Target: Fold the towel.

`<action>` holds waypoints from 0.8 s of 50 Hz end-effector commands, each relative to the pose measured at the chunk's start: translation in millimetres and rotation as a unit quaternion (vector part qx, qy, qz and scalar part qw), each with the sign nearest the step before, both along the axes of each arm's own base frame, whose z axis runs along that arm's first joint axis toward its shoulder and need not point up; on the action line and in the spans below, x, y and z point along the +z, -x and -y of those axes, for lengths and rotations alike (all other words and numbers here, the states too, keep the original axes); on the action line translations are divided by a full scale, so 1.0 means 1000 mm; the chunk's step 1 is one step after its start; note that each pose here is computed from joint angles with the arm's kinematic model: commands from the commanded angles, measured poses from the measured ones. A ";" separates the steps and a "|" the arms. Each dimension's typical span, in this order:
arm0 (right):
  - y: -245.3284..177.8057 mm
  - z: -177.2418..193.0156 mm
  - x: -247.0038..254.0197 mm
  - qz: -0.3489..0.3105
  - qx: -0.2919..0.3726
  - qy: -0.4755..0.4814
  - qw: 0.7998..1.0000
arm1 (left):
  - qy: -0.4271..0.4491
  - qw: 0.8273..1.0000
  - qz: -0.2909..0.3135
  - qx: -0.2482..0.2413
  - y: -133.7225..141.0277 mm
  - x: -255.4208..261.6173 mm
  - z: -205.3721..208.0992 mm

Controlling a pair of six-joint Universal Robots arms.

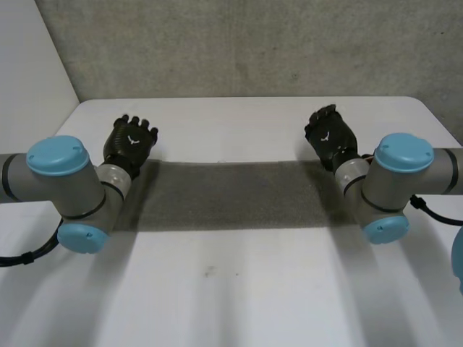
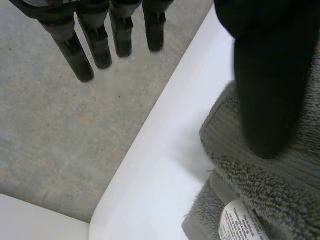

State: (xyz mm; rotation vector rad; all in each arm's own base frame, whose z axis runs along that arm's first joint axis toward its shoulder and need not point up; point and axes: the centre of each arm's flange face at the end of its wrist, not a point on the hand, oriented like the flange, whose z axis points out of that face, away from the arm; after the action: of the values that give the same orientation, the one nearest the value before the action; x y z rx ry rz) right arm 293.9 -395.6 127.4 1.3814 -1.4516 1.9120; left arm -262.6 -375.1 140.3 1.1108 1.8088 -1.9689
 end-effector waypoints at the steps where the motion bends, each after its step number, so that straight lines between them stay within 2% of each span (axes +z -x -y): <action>1: 0.009 -0.005 0.052 0.087 -0.012 0.010 0.996 | 0.015 0.998 -0.060 0.014 -0.004 0.037 -0.009; 2: 0.012 -0.011 0.061 0.115 -0.015 -0.003 0.993 | 0.014 0.998 -0.060 0.014 -0.004 0.037 -0.009; 4: 0.014 -0.018 0.069 0.142 -0.016 -0.015 0.990 | 0.009 0.993 -0.114 0.013 -0.007 0.055 -0.018; 5: 0.018 -0.026 0.077 0.163 -0.018 -0.030 0.986 | 0.009 0.993 -0.114 0.013 -0.007 0.055 -0.018; 8: 0.029 -0.042 0.086 0.190 -0.025 -0.069 0.979 | 0.000 0.986 -0.164 0.013 -0.011 0.069 -0.028; 14: 0.055 -0.056 0.085 0.208 -0.064 -0.146 0.965 | -0.020 0.974 -0.224 0.010 -0.020 0.084 -0.053; 16: 0.067 -0.065 0.078 0.211 -0.094 -0.207 0.951 | -0.026 0.971 -0.237 0.009 -0.021 0.086 -0.059; 17: 0.068 -0.065 0.078 0.211 -0.094 -0.208 0.951 | -0.036 0.968 -0.247 0.008 -0.022 0.084 -0.064; 19: 0.084 -0.070 0.070 0.207 -0.130 -0.267 0.932 | -0.045 0.965 -0.257 0.008 -0.023 0.082 -0.068; 20: 0.084 -0.070 0.070 0.207 -0.130 -0.267 0.932 | -0.049 0.963 -0.263 0.010 -0.024 0.082 -0.071; 22: 0.097 -0.073 0.062 0.203 -0.155 -0.307 0.917 | -0.051 0.962 -0.269 0.010 -0.025 0.083 -0.073; 27: 0.106 -0.072 0.044 0.204 -0.149 -0.327 0.910 | -0.059 0.961 -0.270 0.015 -0.029 0.080 -0.080; 40: 0.113 -0.057 0.004 0.186 -0.141 -0.313 0.921 | -0.071 0.961 -0.266 0.017 -0.030 0.072 -0.085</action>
State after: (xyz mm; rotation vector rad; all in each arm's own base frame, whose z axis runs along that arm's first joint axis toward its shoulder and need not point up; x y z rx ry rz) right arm 181.3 -334.2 147.8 0.9287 -2.4849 1.6605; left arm -232.3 -291.1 213.6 0.5995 2.2304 -2.3085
